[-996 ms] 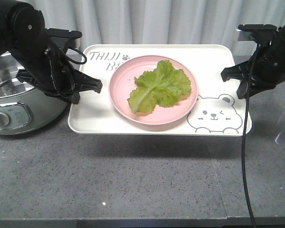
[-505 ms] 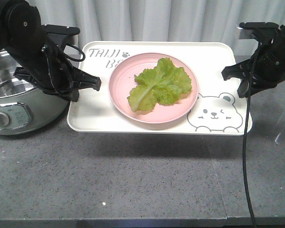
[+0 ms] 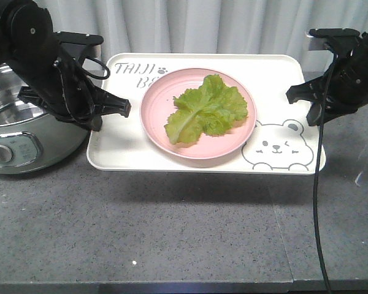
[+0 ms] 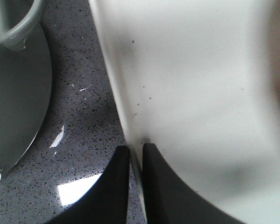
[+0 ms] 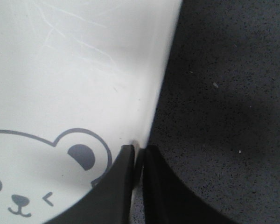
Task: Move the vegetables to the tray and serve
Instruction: 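Hold the lifted tray level with both grippers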
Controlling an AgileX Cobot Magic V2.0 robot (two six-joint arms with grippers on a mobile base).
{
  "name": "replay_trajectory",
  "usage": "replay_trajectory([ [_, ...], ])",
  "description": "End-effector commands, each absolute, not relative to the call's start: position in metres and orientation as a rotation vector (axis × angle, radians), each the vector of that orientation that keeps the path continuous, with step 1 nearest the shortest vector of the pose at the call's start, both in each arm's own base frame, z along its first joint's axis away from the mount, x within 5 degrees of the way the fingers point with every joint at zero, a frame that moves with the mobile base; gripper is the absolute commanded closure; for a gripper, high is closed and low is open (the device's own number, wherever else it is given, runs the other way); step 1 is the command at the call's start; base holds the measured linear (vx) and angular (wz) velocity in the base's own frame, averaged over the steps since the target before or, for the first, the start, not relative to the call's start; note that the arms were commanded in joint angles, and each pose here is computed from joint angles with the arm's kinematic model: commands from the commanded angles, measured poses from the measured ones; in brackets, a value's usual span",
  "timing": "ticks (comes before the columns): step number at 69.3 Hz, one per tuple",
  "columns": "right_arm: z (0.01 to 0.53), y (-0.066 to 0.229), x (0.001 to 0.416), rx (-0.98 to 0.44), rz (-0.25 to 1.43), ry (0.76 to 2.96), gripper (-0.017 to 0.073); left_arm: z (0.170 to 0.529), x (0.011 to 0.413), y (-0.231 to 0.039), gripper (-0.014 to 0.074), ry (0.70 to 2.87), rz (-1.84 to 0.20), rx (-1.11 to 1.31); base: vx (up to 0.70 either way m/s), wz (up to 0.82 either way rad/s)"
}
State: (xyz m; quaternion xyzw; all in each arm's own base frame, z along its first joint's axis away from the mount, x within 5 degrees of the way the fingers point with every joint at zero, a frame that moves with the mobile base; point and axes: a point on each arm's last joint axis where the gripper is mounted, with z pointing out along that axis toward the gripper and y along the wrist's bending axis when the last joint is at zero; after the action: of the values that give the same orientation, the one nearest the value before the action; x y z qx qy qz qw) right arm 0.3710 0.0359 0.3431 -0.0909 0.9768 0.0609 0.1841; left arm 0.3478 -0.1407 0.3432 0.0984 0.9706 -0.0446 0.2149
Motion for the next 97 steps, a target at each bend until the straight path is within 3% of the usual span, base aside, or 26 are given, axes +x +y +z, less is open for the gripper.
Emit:
replay_trajectory([
  [1, 0.3708, 0.0386, 0.3571, -0.315, 0.2, 2.684, 0.0565, 0.3758, 0.3402, -0.1426, 0.06, 2.539, -0.2, 0.292, 0.0, 0.0],
  [97, 0.3708, 0.0387, 0.3571, -0.314, 0.202, 2.683, 0.0565, 0.3758, 0.3402, -0.1426, 0.0599, 2.539, -0.2, 0.292, 0.0, 0.0],
])
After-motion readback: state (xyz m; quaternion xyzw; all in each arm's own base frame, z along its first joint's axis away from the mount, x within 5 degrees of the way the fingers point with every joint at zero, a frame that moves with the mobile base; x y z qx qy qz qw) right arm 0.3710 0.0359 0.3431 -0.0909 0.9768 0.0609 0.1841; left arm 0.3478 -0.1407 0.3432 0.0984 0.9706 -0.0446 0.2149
